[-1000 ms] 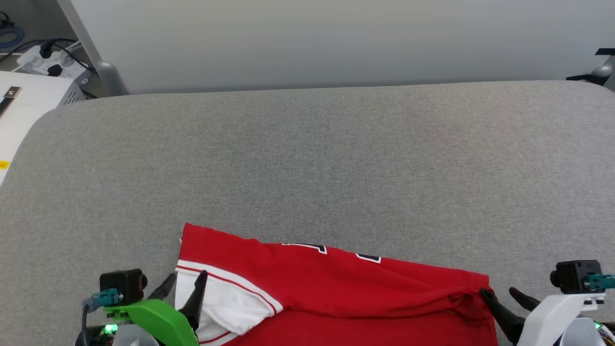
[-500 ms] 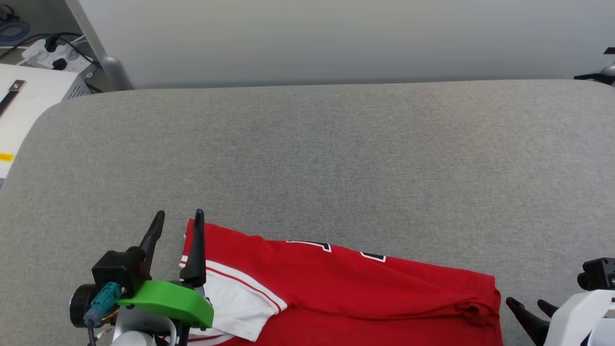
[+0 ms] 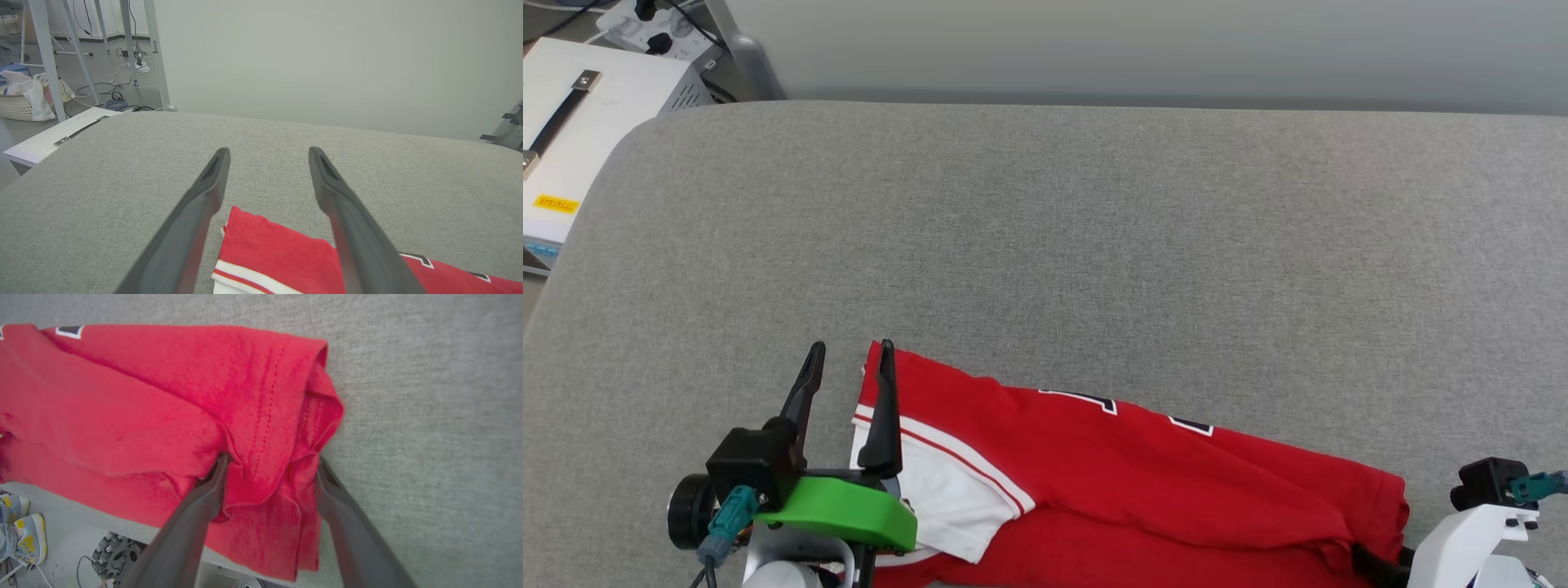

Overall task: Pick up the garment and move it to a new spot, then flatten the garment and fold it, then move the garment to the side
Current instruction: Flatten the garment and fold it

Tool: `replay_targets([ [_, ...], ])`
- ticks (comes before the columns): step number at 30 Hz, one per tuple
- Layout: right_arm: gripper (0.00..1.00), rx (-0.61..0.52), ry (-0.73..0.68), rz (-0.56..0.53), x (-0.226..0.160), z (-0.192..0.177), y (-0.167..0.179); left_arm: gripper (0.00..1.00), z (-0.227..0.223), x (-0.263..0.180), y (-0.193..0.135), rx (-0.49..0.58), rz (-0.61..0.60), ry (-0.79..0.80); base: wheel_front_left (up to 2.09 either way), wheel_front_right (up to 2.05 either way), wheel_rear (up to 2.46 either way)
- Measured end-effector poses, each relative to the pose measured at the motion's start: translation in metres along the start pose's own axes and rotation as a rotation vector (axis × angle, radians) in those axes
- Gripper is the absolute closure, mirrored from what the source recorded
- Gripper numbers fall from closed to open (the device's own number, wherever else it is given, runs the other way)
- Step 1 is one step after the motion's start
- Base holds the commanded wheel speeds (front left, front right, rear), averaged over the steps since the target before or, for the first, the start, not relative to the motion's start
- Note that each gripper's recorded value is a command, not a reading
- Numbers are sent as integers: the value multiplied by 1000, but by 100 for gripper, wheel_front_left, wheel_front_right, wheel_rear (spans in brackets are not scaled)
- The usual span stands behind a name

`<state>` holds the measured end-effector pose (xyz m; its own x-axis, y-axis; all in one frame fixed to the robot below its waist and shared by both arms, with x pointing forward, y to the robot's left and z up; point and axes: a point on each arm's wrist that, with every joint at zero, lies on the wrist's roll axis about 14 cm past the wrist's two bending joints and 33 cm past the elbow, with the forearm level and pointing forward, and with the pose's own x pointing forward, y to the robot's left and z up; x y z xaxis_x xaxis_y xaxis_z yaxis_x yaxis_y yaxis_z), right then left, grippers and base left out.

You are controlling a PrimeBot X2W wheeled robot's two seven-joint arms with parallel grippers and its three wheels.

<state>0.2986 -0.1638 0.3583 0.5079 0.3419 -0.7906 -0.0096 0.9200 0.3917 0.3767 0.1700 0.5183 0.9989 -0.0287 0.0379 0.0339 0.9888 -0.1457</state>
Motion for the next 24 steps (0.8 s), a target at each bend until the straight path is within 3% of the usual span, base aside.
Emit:
replay_targets([
  [1, 8, 2, 11, 5, 2, -2, 1, 0, -1, 0, 0, -1, 2, 4, 0, 0, 0],
  [2, 49, 1, 19, 11, 5, -3, 3, 0, -3, 1, 1, 0, 3, 9, 0, 0, 0],
  [3, 81, -2, 23, 13, 6, -3, 3, 0, -4, 1, 1, 0, 4, 12, 0, 0, 0],
  [4, 100, -3, 26, 16, 6, -3, 4, 0, -5, 1, 1, 1, 3, 13, 0, 0, 0],
  [14, 100, -24, -42, 44, -3, 16, 12, 0, 5, 0, 2, 24, 3, -10, 0, 0, 0],
  [24, 100, -6, -153, -88, -44, 55, -41, 0, 14, -7, -4, 34, -10, -22, 0, 0, 0],
])
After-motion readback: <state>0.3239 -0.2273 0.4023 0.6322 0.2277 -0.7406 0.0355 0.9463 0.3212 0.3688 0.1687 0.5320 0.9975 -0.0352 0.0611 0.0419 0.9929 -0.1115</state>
